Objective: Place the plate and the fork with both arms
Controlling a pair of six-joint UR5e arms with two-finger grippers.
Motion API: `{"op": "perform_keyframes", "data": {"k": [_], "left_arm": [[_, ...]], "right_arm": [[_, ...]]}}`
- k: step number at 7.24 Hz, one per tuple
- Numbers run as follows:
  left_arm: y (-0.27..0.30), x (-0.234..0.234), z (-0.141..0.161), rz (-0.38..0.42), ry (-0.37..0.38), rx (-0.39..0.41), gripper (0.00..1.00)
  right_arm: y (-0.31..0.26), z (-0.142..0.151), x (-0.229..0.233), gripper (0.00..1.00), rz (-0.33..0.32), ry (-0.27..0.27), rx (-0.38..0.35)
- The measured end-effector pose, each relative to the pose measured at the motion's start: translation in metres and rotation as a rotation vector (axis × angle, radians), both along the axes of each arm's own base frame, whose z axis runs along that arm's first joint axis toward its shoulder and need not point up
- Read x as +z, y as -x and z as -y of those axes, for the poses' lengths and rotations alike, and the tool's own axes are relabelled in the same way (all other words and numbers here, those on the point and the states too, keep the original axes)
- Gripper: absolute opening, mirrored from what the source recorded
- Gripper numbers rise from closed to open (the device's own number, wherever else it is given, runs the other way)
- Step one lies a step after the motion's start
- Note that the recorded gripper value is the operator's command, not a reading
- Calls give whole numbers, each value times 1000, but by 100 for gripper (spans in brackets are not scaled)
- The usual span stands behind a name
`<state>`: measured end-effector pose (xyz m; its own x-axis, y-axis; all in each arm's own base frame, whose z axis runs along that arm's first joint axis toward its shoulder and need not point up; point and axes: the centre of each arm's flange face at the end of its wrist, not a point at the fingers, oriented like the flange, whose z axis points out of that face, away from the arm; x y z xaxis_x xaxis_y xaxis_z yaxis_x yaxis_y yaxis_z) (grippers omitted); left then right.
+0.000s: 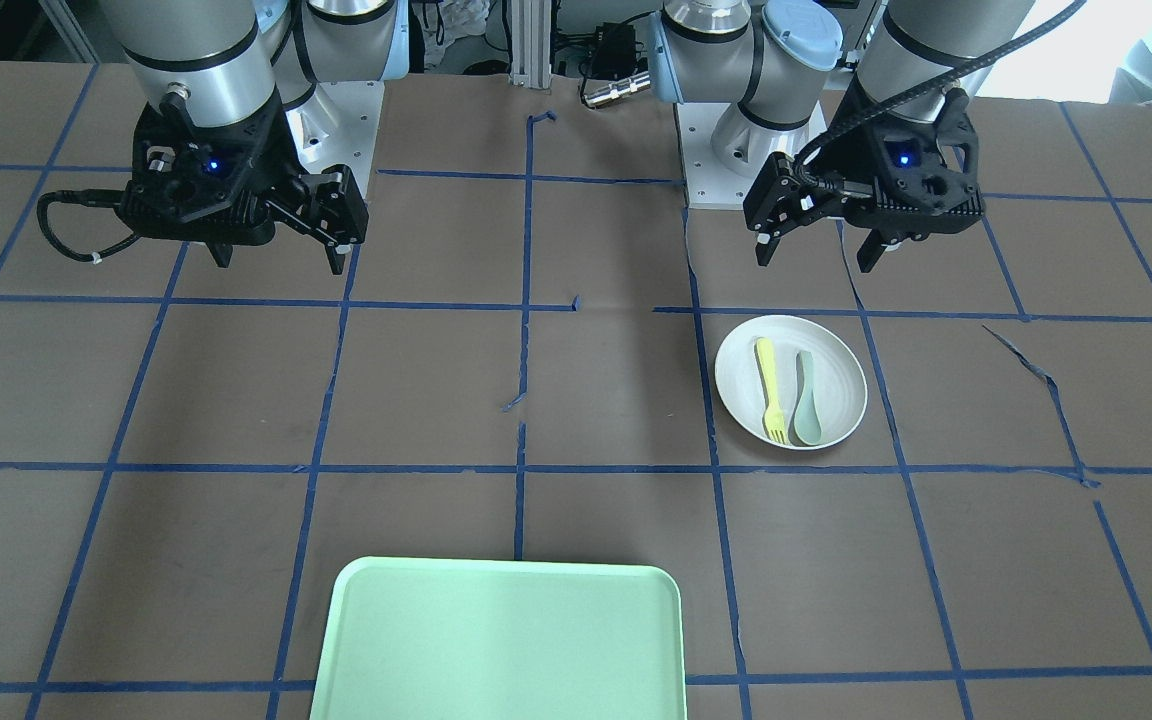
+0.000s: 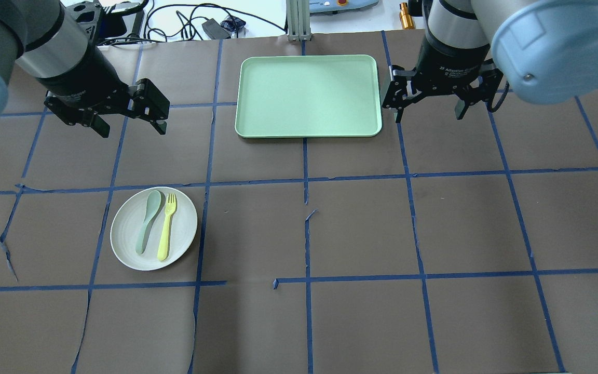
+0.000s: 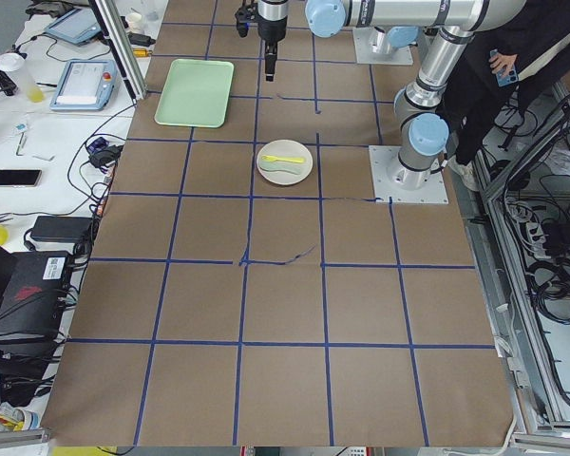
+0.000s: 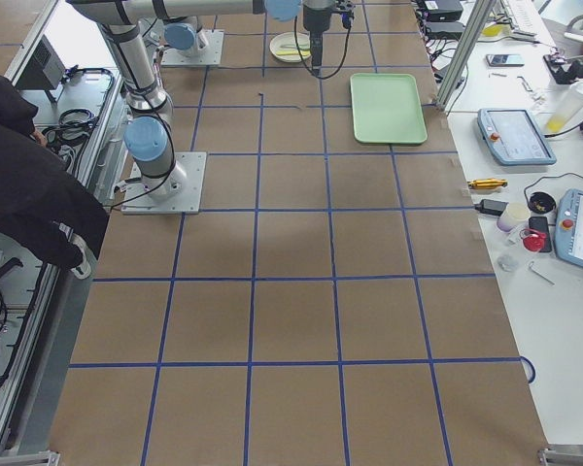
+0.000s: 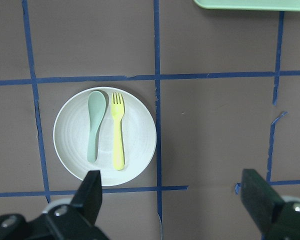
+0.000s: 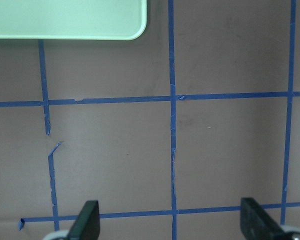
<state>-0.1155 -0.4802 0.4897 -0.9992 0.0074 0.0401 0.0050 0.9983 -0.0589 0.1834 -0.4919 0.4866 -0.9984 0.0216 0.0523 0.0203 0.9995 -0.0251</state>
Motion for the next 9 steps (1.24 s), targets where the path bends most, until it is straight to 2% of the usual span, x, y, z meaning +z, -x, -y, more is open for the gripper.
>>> {"op": "perform_keyframes", "data": {"k": [9], "left_arm": [[0,1,0,2,2,-1,100]], "right_arm": [[5,5,5,100,15,35,-14]]}}
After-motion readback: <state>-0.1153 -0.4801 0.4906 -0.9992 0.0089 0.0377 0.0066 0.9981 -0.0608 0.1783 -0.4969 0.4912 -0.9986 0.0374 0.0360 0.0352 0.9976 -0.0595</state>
